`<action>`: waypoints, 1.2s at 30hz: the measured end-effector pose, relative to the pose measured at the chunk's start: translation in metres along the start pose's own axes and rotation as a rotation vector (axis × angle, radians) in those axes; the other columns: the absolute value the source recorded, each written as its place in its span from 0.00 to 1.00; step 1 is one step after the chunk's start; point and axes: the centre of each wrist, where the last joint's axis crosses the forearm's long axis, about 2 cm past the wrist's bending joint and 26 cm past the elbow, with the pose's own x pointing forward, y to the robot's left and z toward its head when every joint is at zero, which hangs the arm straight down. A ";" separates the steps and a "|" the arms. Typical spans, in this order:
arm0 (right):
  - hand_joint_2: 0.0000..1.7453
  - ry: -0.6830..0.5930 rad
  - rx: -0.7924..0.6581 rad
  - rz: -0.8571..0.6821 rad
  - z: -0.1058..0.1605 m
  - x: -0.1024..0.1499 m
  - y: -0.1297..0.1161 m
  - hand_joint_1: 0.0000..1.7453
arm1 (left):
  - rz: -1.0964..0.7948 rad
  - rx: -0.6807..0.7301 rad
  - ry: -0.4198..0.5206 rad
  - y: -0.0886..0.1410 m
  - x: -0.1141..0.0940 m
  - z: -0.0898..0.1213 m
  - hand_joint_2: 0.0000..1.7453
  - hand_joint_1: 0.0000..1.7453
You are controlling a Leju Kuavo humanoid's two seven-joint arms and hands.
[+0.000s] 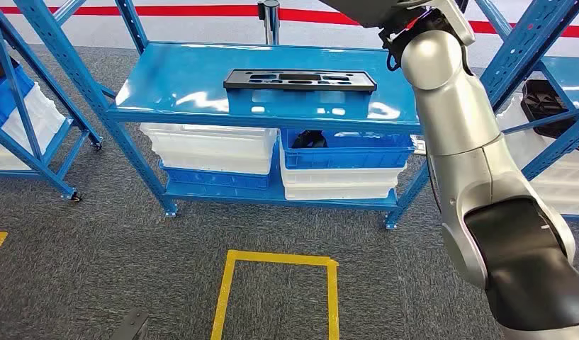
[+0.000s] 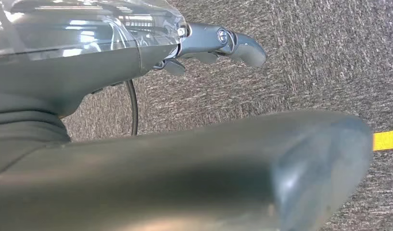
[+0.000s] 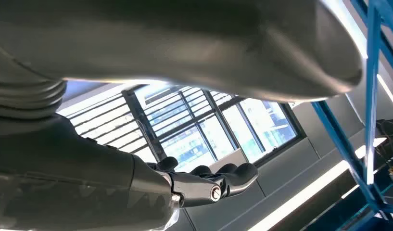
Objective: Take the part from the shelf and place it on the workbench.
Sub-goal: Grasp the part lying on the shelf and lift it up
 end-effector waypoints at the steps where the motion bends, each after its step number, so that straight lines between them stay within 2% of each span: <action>1: 0.00 -0.004 -0.001 0.004 -0.001 0.001 -0.001 0.00 | 0.000 -0.001 -0.001 0.000 0.001 0.000 0.00 0.00; 21: 0.00 -0.026 -0.002 0.060 0.002 0.006 -0.015 0.00 | -0.006 -0.013 -0.019 -0.010 0.008 -0.002 0.00 0.00; 27: 0.00 -0.018 0.009 0.058 0.004 0.004 -0.010 0.00 | -0.007 -0.015 -0.007 -0.011 0.006 -0.001 0.00 0.00; 36: 0.00 -0.030 0.010 0.080 0.003 0.008 -0.014 0.00 | -0.008 -0.017 -0.011 -0.011 0.008 -0.002 0.00 0.00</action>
